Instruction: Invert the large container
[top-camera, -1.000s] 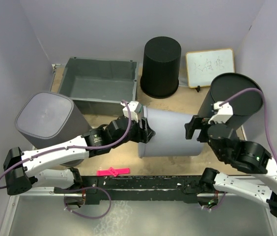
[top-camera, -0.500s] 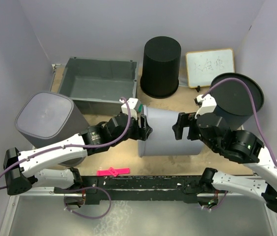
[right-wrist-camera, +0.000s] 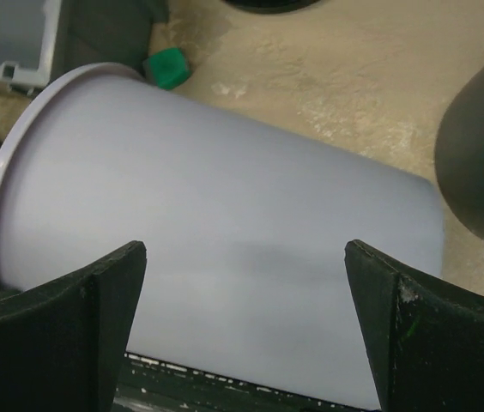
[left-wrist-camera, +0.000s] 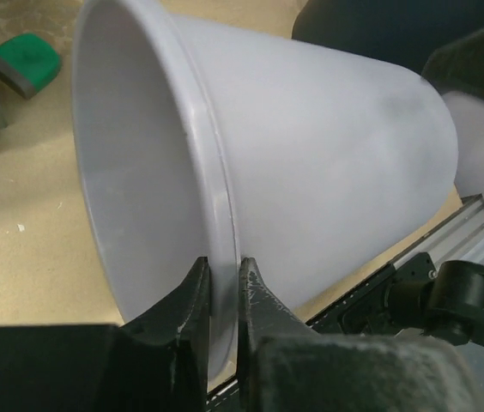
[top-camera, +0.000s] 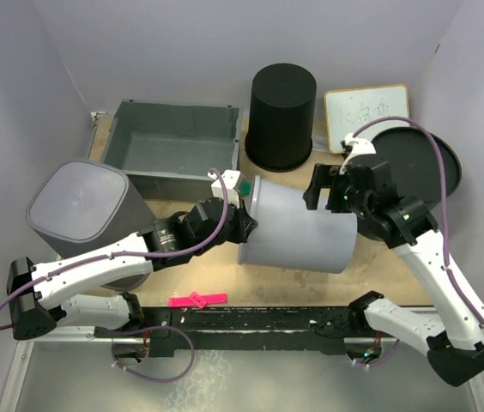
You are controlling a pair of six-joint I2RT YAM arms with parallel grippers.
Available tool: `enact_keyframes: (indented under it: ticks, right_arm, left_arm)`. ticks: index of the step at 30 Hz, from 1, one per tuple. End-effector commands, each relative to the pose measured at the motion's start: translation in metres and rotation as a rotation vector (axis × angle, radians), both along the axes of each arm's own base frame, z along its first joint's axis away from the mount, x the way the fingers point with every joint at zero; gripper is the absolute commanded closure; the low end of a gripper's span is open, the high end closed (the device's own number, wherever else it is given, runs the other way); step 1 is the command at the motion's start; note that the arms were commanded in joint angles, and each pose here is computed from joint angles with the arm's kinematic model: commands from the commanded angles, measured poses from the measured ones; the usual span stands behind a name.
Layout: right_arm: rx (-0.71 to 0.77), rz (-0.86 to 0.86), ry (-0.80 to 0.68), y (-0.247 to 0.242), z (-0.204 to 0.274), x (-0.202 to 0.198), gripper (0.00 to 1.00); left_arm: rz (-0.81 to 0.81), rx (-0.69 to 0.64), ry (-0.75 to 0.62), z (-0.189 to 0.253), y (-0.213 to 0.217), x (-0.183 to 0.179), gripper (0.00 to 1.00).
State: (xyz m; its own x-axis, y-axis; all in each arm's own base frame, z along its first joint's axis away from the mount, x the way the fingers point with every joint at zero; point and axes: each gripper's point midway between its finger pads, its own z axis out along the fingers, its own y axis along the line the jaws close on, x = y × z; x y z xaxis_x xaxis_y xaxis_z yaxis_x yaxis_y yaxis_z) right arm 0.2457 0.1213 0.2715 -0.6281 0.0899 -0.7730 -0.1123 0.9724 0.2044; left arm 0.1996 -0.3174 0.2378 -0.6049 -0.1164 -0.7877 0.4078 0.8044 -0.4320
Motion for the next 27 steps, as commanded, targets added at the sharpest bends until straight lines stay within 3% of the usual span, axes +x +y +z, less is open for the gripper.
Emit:
enact_keyframes:
  ticks: [1, 8, 16, 27]
  right_arm:
    - [0.117, 0.015, -0.039, -0.014, 0.009, 0.012, 0.00]
    - [0.404, -0.080, 0.062, -0.056, -0.028, 0.008, 0.00]
    - [0.481, -0.132, 0.089, -0.055, -0.037, -0.004, 0.00]
    - [0.628, 0.052, 0.092, -0.020, -0.008, -0.024, 0.02]
  left_arm:
    - [0.051, 0.022, -0.024, 0.007, 0.009, 0.006, 1.00]
    - [0.076, 0.059, -0.012, -0.005, 0.019, 0.006, 1.00]
    - [0.106, 0.105, -0.005, -0.019, 0.028, 0.007, 1.00]
    - [0.117, 0.135, 0.004, -0.032, 0.030, 0.009, 1.00]
